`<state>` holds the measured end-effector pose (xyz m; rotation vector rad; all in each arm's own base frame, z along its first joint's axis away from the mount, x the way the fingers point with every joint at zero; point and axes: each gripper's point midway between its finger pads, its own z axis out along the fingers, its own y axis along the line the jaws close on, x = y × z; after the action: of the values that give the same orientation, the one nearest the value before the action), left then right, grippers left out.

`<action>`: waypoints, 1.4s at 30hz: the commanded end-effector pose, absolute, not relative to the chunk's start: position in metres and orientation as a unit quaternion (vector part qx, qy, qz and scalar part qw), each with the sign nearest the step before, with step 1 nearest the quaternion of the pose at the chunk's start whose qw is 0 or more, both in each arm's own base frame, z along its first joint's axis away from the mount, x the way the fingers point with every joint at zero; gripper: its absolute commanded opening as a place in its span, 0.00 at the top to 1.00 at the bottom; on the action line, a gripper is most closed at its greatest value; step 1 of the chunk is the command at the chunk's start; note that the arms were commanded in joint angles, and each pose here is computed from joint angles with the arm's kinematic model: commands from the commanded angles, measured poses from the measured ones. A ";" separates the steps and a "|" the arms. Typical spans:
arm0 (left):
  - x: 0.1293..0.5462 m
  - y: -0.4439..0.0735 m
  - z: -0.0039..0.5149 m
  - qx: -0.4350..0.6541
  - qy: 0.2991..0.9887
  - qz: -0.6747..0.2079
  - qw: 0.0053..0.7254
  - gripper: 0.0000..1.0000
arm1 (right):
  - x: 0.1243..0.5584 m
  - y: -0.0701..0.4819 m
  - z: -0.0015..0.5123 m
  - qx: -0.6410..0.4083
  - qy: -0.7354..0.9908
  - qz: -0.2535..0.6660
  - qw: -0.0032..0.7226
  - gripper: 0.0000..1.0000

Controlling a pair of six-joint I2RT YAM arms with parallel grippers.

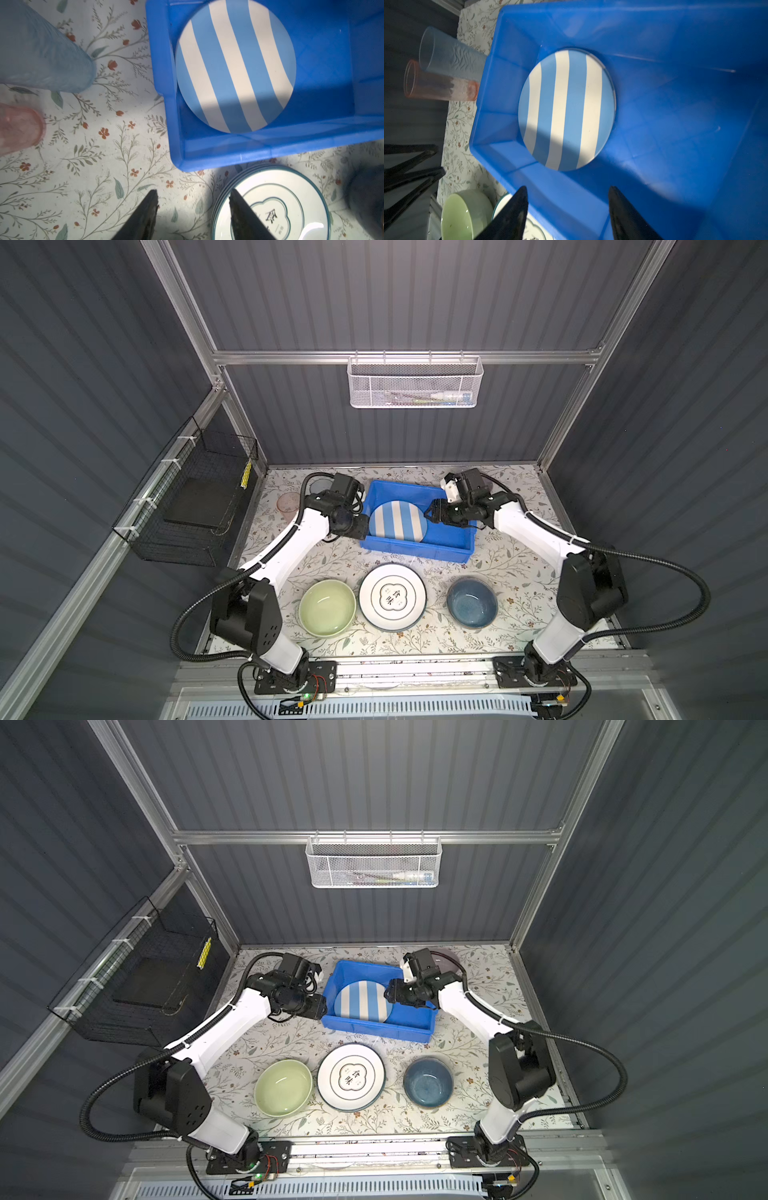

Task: Place the mixed dishes into the plastic bin
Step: 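Open the right gripper and move both grippers back toward the white plate stack, then close both grippers on the rim of the top white printed plate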

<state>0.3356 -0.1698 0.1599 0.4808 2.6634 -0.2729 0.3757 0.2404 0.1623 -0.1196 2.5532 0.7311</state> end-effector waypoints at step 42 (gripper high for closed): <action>0.248 -0.174 0.066 0.210 0.971 -0.105 0.050 0.69 | 0.176 0.265 0.073 -0.003 0.979 0.169 0.117 0.58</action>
<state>0.2527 -0.1743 0.0735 0.6086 2.9370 -0.3322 0.1813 0.2699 0.0823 -0.0395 2.8307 0.5480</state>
